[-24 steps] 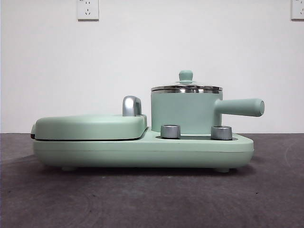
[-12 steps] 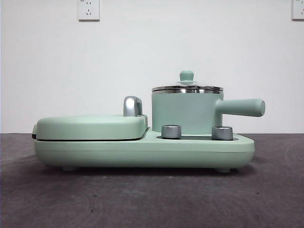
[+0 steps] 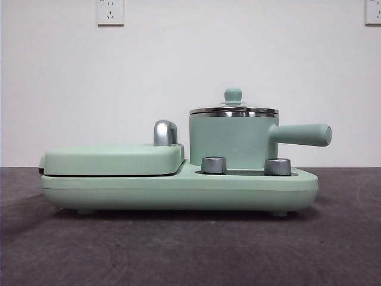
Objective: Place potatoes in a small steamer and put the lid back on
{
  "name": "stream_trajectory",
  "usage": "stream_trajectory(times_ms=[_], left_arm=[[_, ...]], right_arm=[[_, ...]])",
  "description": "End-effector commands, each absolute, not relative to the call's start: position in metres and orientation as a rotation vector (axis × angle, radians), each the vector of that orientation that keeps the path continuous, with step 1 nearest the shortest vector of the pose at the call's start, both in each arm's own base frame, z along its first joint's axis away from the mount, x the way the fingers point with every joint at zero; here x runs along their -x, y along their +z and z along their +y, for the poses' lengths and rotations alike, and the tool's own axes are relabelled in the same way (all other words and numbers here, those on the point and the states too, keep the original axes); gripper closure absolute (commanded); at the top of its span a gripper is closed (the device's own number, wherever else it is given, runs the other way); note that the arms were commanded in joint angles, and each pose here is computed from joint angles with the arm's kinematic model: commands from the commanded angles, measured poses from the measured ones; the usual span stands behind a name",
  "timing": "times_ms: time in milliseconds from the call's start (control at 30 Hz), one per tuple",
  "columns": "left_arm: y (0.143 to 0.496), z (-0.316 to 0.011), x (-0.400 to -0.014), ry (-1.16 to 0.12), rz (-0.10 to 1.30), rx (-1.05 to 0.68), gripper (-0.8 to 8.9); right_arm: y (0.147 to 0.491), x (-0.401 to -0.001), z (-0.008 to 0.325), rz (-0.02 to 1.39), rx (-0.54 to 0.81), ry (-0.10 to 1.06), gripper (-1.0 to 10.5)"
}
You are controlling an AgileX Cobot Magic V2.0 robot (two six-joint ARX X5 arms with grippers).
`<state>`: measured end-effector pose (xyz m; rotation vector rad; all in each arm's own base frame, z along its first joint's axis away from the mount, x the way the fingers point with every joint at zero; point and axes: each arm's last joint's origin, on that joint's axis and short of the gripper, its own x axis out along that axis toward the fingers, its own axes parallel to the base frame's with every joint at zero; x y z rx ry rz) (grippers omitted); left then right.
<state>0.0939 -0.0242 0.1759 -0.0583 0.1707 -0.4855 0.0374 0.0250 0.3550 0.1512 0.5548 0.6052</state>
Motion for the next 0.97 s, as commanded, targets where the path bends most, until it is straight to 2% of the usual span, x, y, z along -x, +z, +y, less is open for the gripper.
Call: stream_trajectory(times_ms=[33, 167, 367, 967], left_arm=[[0.168, -0.018, -0.094, -0.376, 0.13, 0.081, 7.94], [0.157, -0.011, -0.095, -0.249, 0.126, 0.089, 7.94], [0.15, -0.004, -0.095, -0.145, 0.173, 0.064, 7.94], [0.15, -0.004, -0.095, -0.142, 0.171, 0.045, 7.94]], right_arm=[[0.357, -0.039, 0.026, 0.543, -0.141, 0.615, 9.3], [0.357, -0.039, 0.026, 0.543, -0.14, 0.614, 9.3], [0.357, -0.039, 0.026, 0.543, -0.141, 0.614, 9.3], [0.357, -0.039, 0.026, 0.543, -0.141, 0.614, 9.3]])
